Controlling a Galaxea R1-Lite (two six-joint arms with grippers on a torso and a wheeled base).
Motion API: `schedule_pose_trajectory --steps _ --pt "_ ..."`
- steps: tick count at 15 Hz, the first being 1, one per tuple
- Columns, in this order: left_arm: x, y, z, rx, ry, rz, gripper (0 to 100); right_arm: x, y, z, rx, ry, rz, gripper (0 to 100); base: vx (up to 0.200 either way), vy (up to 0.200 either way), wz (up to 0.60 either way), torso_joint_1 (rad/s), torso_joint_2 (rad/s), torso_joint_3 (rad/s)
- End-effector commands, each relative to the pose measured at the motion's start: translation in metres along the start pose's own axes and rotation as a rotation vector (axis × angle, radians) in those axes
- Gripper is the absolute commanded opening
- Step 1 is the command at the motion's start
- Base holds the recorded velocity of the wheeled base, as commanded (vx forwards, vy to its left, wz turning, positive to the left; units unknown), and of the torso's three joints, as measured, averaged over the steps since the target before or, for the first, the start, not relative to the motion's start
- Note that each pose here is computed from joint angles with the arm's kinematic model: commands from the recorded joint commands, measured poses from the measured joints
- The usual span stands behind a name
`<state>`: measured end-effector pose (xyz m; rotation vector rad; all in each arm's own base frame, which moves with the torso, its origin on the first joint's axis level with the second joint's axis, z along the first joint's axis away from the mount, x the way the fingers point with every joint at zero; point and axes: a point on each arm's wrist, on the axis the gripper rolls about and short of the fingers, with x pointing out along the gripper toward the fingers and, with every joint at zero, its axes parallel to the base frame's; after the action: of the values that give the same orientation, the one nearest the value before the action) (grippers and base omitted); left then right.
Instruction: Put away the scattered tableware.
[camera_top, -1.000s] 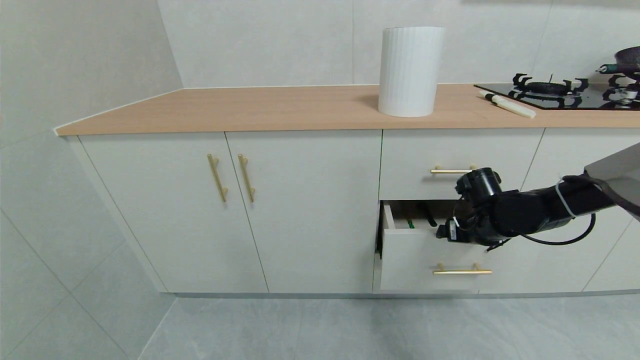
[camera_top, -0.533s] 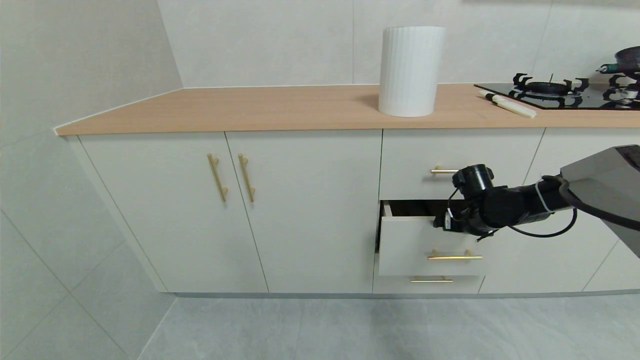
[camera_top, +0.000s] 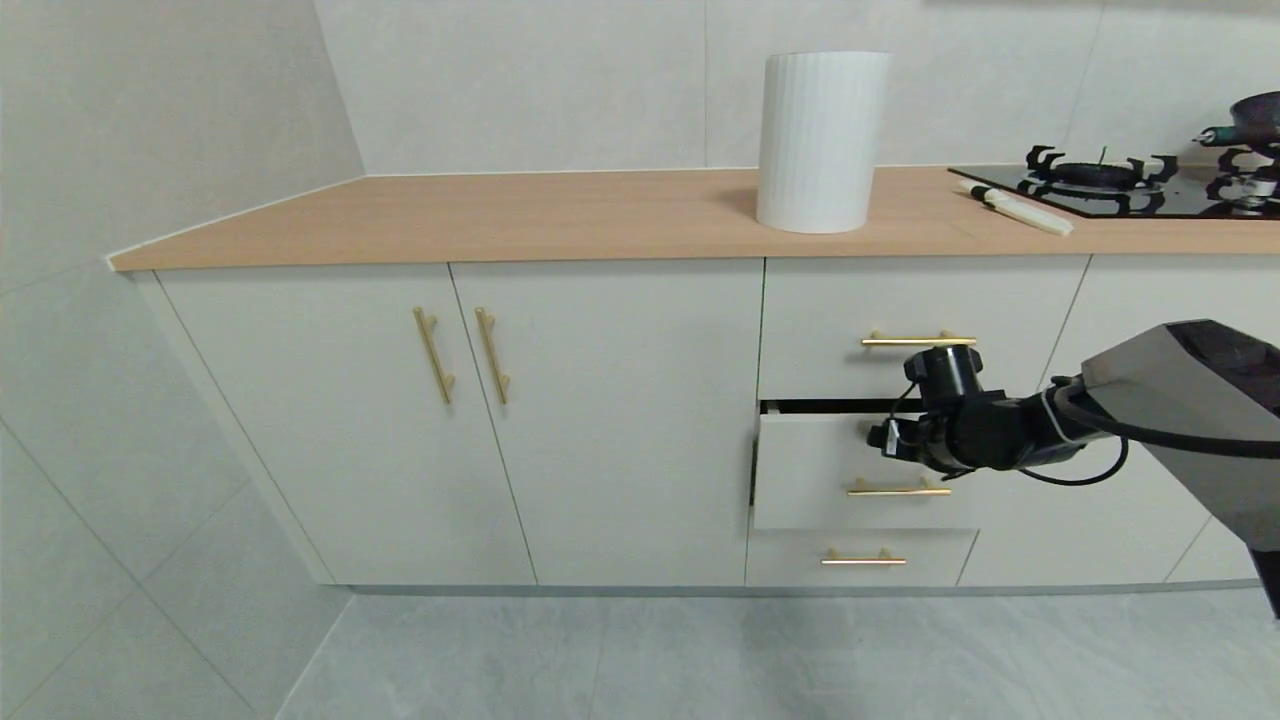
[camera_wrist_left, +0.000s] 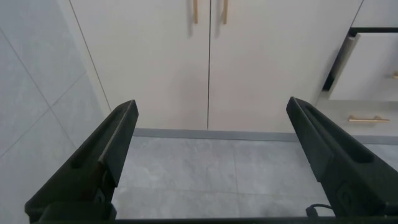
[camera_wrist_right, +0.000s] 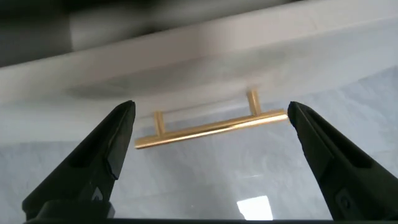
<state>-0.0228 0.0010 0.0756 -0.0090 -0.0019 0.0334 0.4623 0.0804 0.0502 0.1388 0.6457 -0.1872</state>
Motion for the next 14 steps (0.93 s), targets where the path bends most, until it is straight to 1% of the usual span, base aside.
schedule_pose_trajectory --steps 1,2,3,10,12,14 --pt "0.000 0.000 0.000 0.000 0.000 0.000 100 0.009 0.000 -0.006 0.005 -0.007 -0.001 100 0.000 0.000 0.00 0.000 0.00 0.000" --pt "0.000 0.000 0.000 0.000 0.000 0.000 100 0.011 0.001 -0.003 0.031 -0.048 0.004 100 0.000 0.000 0.00 0.000 0.00 0.000" --pt "0.000 0.000 0.000 0.000 0.000 0.000 100 0.013 0.001 -0.002 0.057 -0.071 0.010 100 0.000 0.000 0.00 0.000 0.00 0.000" --pt "0.000 0.000 0.000 0.000 0.000 0.000 100 0.030 0.001 0.002 0.129 -0.130 0.022 100 0.000 0.000 0.00 0.000 0.00 0.000" --pt "0.000 0.000 0.000 0.000 0.000 0.000 100 0.037 0.003 0.007 0.171 -0.154 0.025 100 0.000 0.000 0.00 0.000 0.00 0.000" --pt "0.000 0.000 0.000 0.000 0.000 0.000 100 0.046 0.002 0.014 0.217 -0.196 -0.002 100 0.000 0.000 0.00 0.000 0.00 0.000"
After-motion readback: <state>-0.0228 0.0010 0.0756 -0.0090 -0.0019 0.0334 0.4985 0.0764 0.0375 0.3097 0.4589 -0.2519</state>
